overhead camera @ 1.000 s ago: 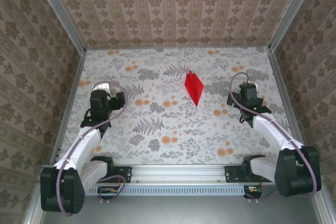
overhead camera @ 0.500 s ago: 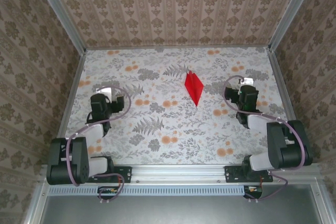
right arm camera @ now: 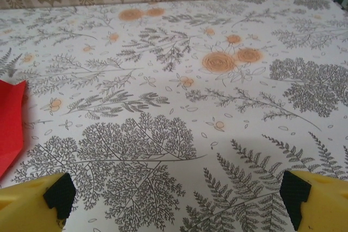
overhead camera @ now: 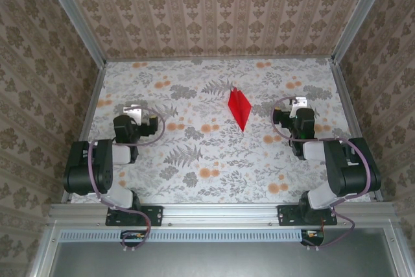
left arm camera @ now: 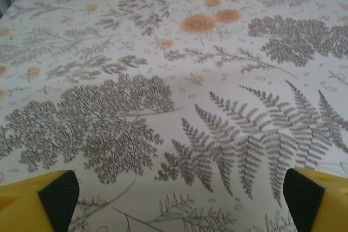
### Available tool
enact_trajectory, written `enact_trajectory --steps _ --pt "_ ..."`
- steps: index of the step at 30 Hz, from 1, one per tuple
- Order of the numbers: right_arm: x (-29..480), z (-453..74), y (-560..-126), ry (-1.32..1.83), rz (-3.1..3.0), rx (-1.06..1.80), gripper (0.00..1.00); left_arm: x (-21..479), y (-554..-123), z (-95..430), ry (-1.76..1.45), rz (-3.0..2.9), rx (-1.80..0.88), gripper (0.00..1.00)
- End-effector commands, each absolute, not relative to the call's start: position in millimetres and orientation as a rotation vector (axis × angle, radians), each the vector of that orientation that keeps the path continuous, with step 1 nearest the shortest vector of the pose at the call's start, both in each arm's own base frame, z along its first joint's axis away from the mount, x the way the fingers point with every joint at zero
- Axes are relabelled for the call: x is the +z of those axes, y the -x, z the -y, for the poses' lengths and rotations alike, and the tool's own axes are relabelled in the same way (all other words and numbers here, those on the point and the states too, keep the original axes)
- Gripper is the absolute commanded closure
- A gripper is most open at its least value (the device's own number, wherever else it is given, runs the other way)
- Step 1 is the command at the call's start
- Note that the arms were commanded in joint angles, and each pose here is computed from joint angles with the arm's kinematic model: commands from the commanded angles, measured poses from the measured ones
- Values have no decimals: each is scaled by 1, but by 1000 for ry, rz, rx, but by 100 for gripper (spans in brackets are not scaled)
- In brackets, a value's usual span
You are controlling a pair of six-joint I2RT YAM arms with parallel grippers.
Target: Fold a paper plane with a square sheet of paper (fold left side to right side)
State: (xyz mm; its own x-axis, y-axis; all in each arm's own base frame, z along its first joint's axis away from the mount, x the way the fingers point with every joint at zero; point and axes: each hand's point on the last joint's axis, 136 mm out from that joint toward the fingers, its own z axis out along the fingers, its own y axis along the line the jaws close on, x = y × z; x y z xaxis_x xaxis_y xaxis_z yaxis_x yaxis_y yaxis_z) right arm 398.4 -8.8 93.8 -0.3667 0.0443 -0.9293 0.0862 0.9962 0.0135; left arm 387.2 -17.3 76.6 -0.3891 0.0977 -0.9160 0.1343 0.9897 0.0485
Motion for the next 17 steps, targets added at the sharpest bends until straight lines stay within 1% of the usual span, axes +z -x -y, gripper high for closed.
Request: enact_trajectory --steps 1,17 --pt "98 6 -400 -67 -1919 -34 0 94 -399 7 -118 -1935 5 0" --pt "98 6 -399 -65 -1922 -37 0 94 -400 7 -120 -1934 25 0"
